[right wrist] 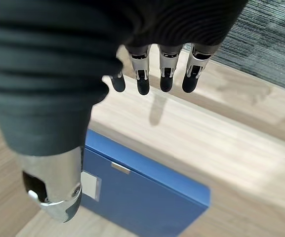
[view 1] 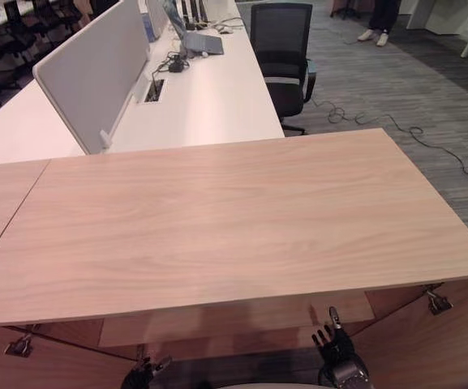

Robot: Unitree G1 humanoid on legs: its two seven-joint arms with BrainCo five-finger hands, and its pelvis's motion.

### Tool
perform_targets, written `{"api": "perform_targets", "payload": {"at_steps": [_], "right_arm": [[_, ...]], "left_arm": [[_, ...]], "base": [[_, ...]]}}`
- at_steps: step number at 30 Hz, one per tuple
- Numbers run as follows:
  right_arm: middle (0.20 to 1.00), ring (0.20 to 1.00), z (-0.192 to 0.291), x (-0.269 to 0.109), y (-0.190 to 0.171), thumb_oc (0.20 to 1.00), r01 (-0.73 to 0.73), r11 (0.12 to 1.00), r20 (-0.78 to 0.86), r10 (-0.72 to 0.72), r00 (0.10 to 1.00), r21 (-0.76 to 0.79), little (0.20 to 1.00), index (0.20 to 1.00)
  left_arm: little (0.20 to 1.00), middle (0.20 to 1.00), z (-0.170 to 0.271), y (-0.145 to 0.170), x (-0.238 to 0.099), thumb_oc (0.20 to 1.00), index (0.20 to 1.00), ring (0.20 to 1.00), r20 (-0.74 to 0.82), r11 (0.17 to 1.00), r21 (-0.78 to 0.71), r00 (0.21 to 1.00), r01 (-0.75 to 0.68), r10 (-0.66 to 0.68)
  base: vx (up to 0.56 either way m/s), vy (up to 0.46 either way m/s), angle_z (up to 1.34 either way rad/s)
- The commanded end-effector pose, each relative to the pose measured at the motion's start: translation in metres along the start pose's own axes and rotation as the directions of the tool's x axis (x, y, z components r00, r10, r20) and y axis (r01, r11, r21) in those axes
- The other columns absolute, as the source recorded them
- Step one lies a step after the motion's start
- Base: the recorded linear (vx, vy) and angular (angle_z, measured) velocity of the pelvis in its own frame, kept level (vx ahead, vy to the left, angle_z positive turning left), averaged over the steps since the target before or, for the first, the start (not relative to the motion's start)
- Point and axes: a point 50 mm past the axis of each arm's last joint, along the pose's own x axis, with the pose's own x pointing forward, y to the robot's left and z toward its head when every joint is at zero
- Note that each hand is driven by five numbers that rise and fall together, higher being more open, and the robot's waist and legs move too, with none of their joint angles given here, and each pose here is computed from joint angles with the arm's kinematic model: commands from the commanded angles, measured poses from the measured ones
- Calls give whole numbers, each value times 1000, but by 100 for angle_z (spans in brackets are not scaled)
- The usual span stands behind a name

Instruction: Put the empty folder in the office cabinet

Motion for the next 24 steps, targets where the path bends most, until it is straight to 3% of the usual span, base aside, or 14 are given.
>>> {"api": "perform_targets", "payload": {"at_steps": [1,6,8,9,10,12,14,15,16,18,24], "right_arm": [[1000,1000,16,7,25,1000,-100,993,44,103,994,-60,1000,1000],[1000,1000,18,6,2,1000,-25,945,2,27,1000,-325,1000,1000],[1000,1000,20,6,-6,1000,-4,839,-20,-8,1000,-545,1000,1000],[1000,1000,23,7,-11,1000,-4,682,-32,-29,999,-731,1000,1000],[1000,1000,23,7,-10,1000,-4,681,-32,-29,999,-732,1000,1000],[1000,1000,27,6,-13,1000,-31,417,-48,-30,998,-908,1000,1000],[1000,1000,28,4,-19,1000,-65,146,-70,-34,997,-987,1000,1000],[1000,1000,28,3,-29,1000,-90,-57,-86,-73,994,-994,1000,1000],[1000,1000,28,3,-28,1000,-90,-58,-86,-73,994,-994,1000,1000],[1000,1000,26,0,-41,1000,-128,-202,-102,-133,986,-971,1000,1000],[1000,1000,26,-2,-54,1000,-138,-212,-92,-213,973,-968,1000,1000]], "left_arm": [[1000,1000,10,10,2,1000,1000,1000,24,999,19,999,-29,28],[1000,1000,7,10,3,1000,1000,1000,1,999,36,999,-32,32],[1000,1000,9,8,4,1000,1000,1000,0,997,68,1000,-24,24],[1000,1000,15,6,6,1000,1000,1000,8,995,102,1000,-14,14],[1000,1000,15,6,6,1000,1000,1000,8,995,101,1000,-14,14],[1000,1000,18,3,7,1000,1000,1000,8,989,148,1000,1,-2],[1000,1000,21,0,8,1000,1000,1000,13,982,185,1000,22,-24],[1000,1000,24,-4,10,1000,1000,1000,20,975,219,999,34,-39],[1000,1000,24,-4,9,1000,1000,1000,20,975,219,999,33,-39],[1000,1000,29,-11,12,1000,1000,1000,32,966,256,998,47,-57],[1000,1000,31,-14,13,1000,1000,1000,22,960,274,998,52,-60]], "base": [[-18,11,-4],[-38,-3,-10],[-57,-10,-1],[-40,-11,1],[-26,-15,4],[6,-17,6],[0,0,0],[11,-16,3],[-1,-12,10],[-16,-10,12],[-4,-1,1]]}}
